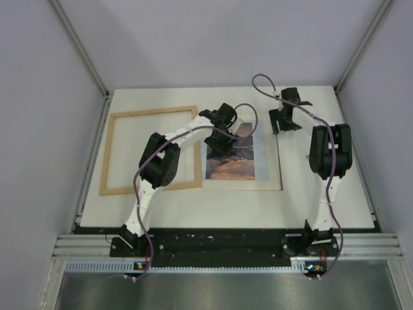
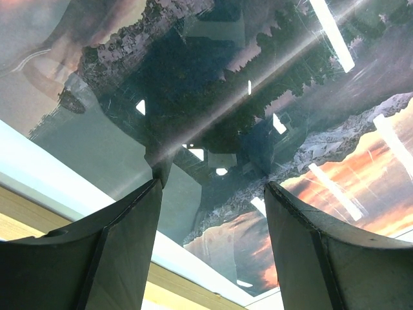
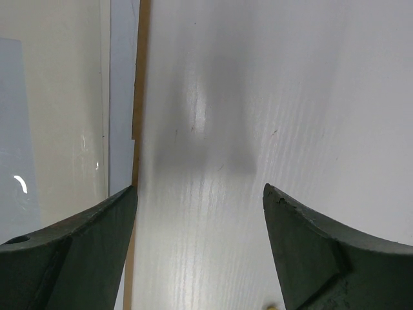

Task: Take the photo out of the frame
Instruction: Remove the photo frame item from the photo frame.

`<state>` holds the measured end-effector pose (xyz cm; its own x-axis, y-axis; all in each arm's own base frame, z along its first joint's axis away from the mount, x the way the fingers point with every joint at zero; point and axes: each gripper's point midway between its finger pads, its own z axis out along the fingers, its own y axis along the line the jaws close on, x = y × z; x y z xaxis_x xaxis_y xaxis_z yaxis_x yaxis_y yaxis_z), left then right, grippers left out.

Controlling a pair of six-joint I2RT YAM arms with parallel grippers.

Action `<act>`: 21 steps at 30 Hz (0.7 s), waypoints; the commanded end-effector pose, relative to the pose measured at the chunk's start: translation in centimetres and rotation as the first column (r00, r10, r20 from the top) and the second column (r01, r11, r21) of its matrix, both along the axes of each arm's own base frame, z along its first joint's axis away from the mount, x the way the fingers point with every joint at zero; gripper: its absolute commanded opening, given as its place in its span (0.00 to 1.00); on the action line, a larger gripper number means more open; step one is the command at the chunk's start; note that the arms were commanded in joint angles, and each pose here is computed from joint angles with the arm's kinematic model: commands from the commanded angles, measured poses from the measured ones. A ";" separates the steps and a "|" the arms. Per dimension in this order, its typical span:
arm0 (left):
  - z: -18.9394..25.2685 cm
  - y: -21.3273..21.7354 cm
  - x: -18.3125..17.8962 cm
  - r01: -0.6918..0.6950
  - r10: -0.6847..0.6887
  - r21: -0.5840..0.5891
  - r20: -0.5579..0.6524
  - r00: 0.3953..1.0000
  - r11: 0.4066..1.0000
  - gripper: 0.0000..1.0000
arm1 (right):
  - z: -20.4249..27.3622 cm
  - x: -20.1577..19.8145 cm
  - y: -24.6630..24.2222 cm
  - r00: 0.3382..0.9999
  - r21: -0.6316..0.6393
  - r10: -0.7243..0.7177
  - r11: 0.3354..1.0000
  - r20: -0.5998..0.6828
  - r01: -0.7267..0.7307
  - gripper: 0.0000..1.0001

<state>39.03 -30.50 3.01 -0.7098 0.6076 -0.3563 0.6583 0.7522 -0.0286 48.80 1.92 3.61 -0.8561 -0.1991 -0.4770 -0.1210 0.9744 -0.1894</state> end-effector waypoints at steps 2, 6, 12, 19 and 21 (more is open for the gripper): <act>2.3 0.3 -0.3 0.001 -0.001 -0.016 0.017 1.000 1.000 0.70 | -4.0 -2.2 -1.2 0.994 -0.109 0.009 0.994 -0.113 -0.022 0.79; 2.7 0.4 -0.2 -0.001 0.001 -0.013 0.027 1.000 1.000 0.70 | -4.0 -2.1 -0.5 0.993 -0.112 0.027 0.993 -0.111 -0.039 0.79; 2.7 1.6 0.1 -0.022 0.020 0.050 0.052 0.998 0.999 0.70 | -3.9 -1.9 -0.7 0.993 -0.143 0.032 0.989 -0.111 -0.048 0.79; 2.7 4.1 0.1 -0.043 0.031 0.145 0.082 0.996 0.989 0.71 | -5.1 -2.6 -1.3 0.988 -0.173 0.033 0.983 -0.149 -0.058 0.79; 2.5 4.9 -0.1 -0.048 0.034 0.176 0.083 0.996 0.983 0.71 | -5.3 -2.6 -1.3 0.987 -0.181 0.035 0.982 -0.154 -0.063 0.79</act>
<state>39.00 -27.98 3.01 -0.7199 0.6220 -0.3079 0.6337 0.7700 0.0737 49.03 2.20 3.85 -0.8407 -0.2820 -0.4624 -0.1620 0.9456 -0.2821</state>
